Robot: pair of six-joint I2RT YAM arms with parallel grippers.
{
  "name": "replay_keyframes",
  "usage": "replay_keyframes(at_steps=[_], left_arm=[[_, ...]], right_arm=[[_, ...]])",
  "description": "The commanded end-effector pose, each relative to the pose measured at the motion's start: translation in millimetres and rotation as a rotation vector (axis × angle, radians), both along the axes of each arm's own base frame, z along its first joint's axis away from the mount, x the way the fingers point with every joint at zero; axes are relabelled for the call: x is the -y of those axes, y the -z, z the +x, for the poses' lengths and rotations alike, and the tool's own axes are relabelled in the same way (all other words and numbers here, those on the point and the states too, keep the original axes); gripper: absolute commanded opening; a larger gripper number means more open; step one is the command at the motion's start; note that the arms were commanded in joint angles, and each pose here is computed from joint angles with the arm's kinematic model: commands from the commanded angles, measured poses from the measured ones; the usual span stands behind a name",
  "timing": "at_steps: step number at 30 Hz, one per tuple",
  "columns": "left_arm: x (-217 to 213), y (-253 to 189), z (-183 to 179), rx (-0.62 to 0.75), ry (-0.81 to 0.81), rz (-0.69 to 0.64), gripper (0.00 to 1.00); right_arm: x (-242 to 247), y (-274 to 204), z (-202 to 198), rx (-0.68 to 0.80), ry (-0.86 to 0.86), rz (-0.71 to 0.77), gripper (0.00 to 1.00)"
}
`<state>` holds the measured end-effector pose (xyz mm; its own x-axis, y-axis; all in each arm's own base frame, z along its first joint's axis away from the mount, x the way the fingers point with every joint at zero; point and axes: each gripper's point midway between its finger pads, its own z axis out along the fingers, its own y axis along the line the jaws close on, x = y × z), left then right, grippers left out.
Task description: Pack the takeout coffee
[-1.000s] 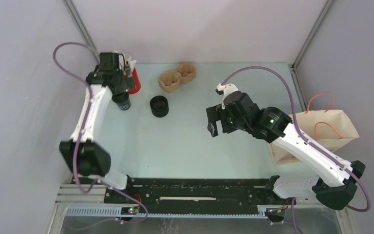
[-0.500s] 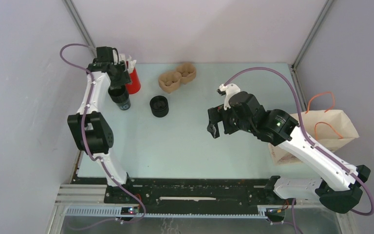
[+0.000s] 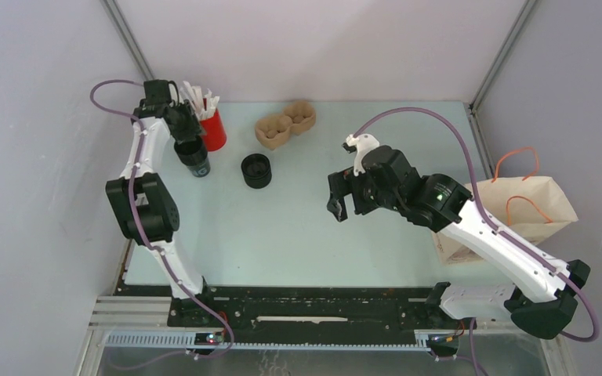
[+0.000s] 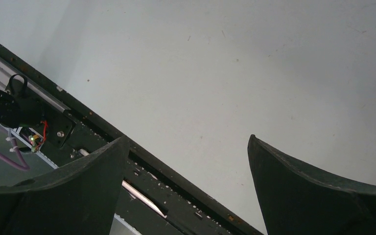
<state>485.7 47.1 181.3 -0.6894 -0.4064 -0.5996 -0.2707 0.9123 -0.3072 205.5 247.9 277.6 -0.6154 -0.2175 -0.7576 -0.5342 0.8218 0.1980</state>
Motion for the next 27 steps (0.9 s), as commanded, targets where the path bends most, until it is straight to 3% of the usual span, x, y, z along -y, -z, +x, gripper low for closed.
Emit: replay_keyframes(at_steps=[1, 9, 20, 27], left_arm=[[6, 13, 6, -0.005, 0.014, -0.042, 0.43], [7, 18, 8, -0.012, 0.014, -0.052, 0.32], [3, 24, 8, -0.026, 0.007, -0.056, 0.28], [-2, 18, 7, -0.016, -0.006, -0.044, 0.17]], right_arm=[[-12, -7, -1, 0.013, -0.009, 0.047, 0.99], [-13, -8, -5, 0.014, -0.013, 0.049, 1.00], [-17, -6, -10, 0.004, -0.021, 0.049, 1.00], [-19, -7, -10, 0.005, -0.025, 0.051, 1.00]])
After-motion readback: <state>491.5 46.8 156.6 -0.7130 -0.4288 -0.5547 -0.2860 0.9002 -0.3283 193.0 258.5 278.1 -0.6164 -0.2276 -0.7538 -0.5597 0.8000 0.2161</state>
